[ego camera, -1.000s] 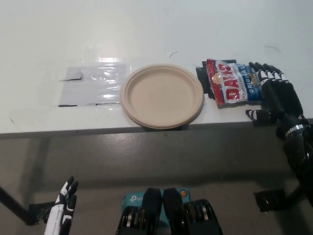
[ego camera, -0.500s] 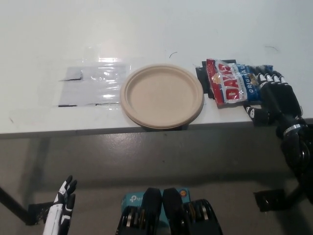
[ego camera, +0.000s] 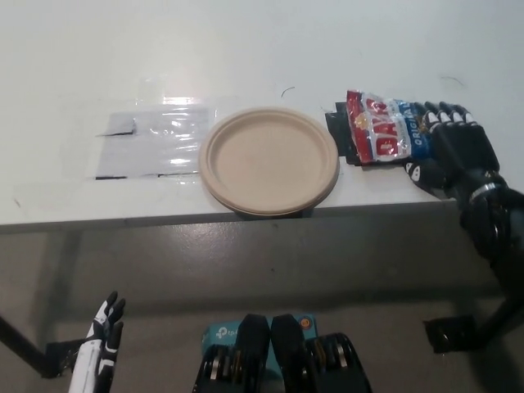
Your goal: The robot picks up a small bag of sunflower seeds on the right hand side and take it to the empty plate on the left hand side then pours some sunflower seeds on to the plate.
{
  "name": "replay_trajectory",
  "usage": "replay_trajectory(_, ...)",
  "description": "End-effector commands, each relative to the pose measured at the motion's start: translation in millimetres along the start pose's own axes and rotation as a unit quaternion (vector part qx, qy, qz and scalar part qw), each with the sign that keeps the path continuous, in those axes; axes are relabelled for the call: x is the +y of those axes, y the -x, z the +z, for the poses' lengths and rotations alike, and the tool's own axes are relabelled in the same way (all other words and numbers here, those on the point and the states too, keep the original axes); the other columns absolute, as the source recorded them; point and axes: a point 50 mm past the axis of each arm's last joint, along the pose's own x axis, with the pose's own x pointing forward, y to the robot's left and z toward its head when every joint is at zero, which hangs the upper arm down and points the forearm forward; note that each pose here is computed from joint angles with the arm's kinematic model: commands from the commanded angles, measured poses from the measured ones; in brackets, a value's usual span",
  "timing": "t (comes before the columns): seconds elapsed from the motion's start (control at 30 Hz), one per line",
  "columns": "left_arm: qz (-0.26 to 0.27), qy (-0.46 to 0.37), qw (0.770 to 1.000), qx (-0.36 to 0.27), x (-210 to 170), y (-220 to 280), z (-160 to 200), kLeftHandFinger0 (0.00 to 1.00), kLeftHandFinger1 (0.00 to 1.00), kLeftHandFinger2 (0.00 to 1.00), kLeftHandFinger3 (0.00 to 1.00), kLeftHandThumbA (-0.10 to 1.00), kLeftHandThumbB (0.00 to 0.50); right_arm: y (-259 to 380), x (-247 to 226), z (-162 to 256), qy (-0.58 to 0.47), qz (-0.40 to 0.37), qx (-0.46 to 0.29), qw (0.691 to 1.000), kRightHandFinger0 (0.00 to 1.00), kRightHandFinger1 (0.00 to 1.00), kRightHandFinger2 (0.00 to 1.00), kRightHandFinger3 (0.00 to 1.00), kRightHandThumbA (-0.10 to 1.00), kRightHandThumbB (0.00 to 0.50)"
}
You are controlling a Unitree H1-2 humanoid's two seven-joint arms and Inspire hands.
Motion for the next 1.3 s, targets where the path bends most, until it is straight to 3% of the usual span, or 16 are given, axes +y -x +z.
replay_trajectory(0.0, 0.017, 0.005, 0.999, -0.029, 6.9, 0.7, 6.8, 1.0, 1.0, 1.0, 1.0, 1.0, 0.0, -27.6, -36.4, 14.3, 0.045, -0.029, -0.014, 0.998, 1.0, 1.0, 1.0, 1.0, 0.79, 0.407)
replay_trajectory(0.03, 0.016, 0.005, 0.999, -0.028, 7.3, 0.7, 6.6, 1.0, 1.0, 1.0, 1.0, 1.0, 0.0, -31.9, -39.4, 18.8, 0.058, -0.02, -0.025, 0.998, 1.0, 1.0, 1.0, 1.0, 0.72, 0.439)
replay_trajectory(0.07, 0.015, 0.009, 0.999, -0.027, 7.3, 0.9, 6.7, 1.0, 1.0, 1.0, 1.0, 1.0, 0.0, -36.7, -41.7, 25.2, 0.081, -0.006, -0.032, 0.996, 1.0, 1.0, 1.0, 1.0, 0.55, 0.471)
replay_trajectory(0.13, 0.014, 0.009, 1.0, -0.025, 7.9, 1.3, 7.5, 1.0, 1.0, 1.0, 1.0, 1.0, 0.0, -37.6, -40.1, 28.1, 0.092, -0.003, -0.038, 0.995, 1.0, 1.0, 1.0, 1.0, 0.36, 0.481)
replay_trajectory(0.17, 0.015, 0.009, 1.0, -0.023, 7.2, 1.6, 7.5, 1.0, 1.0, 1.0, 1.0, 1.0, 0.003, -37.0, -33.7, 34.2, 0.172, 0.0, -0.051, 0.984, 0.36, 0.57, 0.85, 1.0, -0.01, 0.37)
replay_trajectory(0.2, 0.016, 0.009, 1.0, -0.023, 6.4, 2.8, 7.5, 1.0, 1.0, 1.0, 1.0, 1.0, 0.011, -34.9, -29.2, 34.5, 0.205, -0.002, -0.059, 0.977, 0.04, 0.11, 0.33, 0.57, -0.1, 0.338)
replay_trajectory(0.27, 0.017, 0.009, 1.0, -0.024, 8.0, 2.5, 8.7, 1.0, 1.0, 1.0, 1.0, 1.0, 0.015, -31.7, -22.0, 34.9, 0.227, 0.003, -0.067, 0.972, 0.0, 0.0, 0.01, 0.25, -0.1, 0.336)
replay_trajectory(0.3, 0.018, 0.009, 0.999, -0.025, 8.8, 1.8, 10.1, 1.0, 1.0, 1.0, 1.0, 1.0, 0.014, -29.7, -17.9, 34.3, 0.219, 0.007, -0.065, 0.974, 0.0, 0.0, 0.0, 0.19, -0.1, 0.345)
replay_trajectory(0.37, 0.02, 0.007, 0.999, -0.028, 11.3, -0.4, 11.9, 1.0, 1.0, 1.0, 1.0, 1.0, 0.009, -24.6, -9.0, 32.8, 0.193, 0.007, -0.061, 0.979, 0.0, 0.0, 0.02, 0.2, -0.1, 0.267)
replay_trajectory(0.43, 0.021, 0.007, 0.999, -0.029, 13.5, -1.3, 12.1, 1.0, 1.0, 1.0, 1.0, 1.0, 0.013, -22.3, -3.9, 33.3, 0.171, 0.015, -0.06, 0.983, 0.02, 0.06, 0.1, 0.28, -0.1, 0.279)
replay_trajectory(0.5, 0.022, 0.006, 0.999, -0.031, 15.2, -3.2, 13.6, 1.0, 1.0, 1.0, 1.0, 1.0, 0.018, -19.7, 0.8, 33.1, 0.141, 0.019, -0.055, 0.988, 0.0, 0.05, 0.14, 0.34, -0.1, 0.226)
replay_trajectory(0.73, 0.022, 0.009, 0.999, -0.038, 17.1, -0.4, 10.7, 1.0, 1.0, 1.0, 1.0, 1.0, 0.0, -9.7, 12.8, 29.4, 0.045, -0.004, -0.043, 0.998, 0.0, 0.0, 0.02, 0.23, -0.1, 0.177)
replay_trajectory(0.83, 0.026, 0.01, 0.999, -0.034, 16.5, 0.3, 9.3, 1.0, 1.0, 1.0, 1.0, 1.0, 0.0, -5.8, 16.7, 29.7, 0.011, -0.025, -0.04, 0.999, 0.0, 0.04, 0.15, 0.29, -0.1, 0.166)
replay_trajectory(1.03, 0.028, 0.007, 0.999, -0.029, 14.7, 2.9, 8.3, 1.0, 1.0, 1.0, 1.0, 1.0, 0.0, 4.0, 25.7, 27.7, -0.032, -0.066, -0.038, 0.997, 0.0, 0.01, 0.5, 0.63, -0.1, 0.161)
replay_trajectory(1.13, 0.03, 0.009, 0.999, -0.028, 14.9, 3.4, 7.7, 1.0, 1.0, 1.0, 1.0, 1.0, 0.0, 4.8, 23.8, 27.6, -0.038, -0.085, -0.045, 0.995, 0.0, 0.04, 0.68, 0.66, -0.1, 0.124)
replay_trajectory(1.27, 0.032, 0.008, 0.999, -0.03, 15.6, 1.2, 8.7, 1.0, 1.0, 1.0, 1.0, 1.0, 0.0, -1.3, 8.8, 30.7, -0.026, -0.127, -0.066, 0.989, 0.0, 0.05, 0.68, 0.61, -0.1, 0.168)
